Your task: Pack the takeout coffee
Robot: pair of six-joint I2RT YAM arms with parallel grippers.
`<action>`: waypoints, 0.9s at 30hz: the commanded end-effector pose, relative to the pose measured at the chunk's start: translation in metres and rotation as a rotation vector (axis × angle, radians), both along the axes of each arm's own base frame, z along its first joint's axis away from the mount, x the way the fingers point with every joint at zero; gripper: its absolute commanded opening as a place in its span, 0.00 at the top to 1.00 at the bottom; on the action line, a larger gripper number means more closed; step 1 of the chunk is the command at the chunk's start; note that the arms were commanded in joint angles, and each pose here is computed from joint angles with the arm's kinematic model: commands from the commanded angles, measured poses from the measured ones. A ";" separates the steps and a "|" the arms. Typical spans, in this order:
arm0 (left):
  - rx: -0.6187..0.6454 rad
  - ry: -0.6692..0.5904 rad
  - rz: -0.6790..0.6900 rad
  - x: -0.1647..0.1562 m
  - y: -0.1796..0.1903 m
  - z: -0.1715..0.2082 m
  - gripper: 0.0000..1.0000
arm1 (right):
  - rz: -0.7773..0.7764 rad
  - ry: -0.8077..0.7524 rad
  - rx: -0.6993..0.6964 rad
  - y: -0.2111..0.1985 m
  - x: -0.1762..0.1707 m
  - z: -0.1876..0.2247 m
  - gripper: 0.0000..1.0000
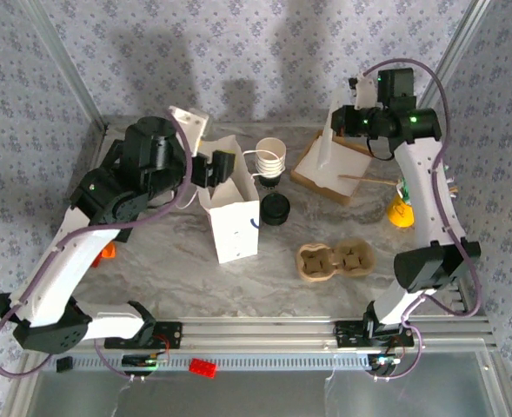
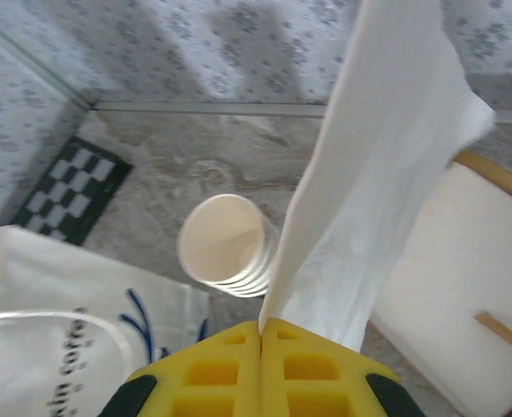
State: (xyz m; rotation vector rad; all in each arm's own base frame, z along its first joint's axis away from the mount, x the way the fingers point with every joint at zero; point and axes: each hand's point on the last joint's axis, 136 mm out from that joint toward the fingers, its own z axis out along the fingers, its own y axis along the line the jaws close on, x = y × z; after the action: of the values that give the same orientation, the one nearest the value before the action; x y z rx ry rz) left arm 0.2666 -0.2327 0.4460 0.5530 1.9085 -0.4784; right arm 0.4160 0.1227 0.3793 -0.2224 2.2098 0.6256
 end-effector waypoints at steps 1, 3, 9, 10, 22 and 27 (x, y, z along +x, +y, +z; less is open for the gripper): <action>0.011 -0.171 -0.157 -0.008 -0.027 0.037 0.15 | 0.131 -0.086 0.123 0.019 -0.046 0.059 1.00; -0.004 -0.195 -0.204 -0.010 -0.037 0.038 0.12 | 0.207 -0.135 0.165 0.031 -0.066 0.080 1.00; -0.092 -0.219 -0.242 -0.013 -0.059 0.047 0.09 | 0.228 -0.200 0.248 0.040 -0.097 0.126 1.00; -0.095 -0.230 -0.266 -0.017 -0.067 0.045 0.08 | 0.206 -0.197 0.277 0.040 -0.097 0.131 1.00; -0.129 -0.355 -0.294 -0.008 -0.144 0.024 0.03 | 0.144 -0.225 0.454 0.067 -0.125 0.165 1.00; -0.185 -0.369 -0.181 0.011 -0.143 0.024 0.30 | 0.116 -0.217 0.475 0.065 -0.128 0.160 1.00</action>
State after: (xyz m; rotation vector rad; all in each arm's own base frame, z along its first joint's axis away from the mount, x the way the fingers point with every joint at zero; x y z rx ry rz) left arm 0.2698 -0.3838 0.4320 0.7930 1.5604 -0.6038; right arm 0.2908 0.1961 0.5266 -0.2227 1.8468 1.1191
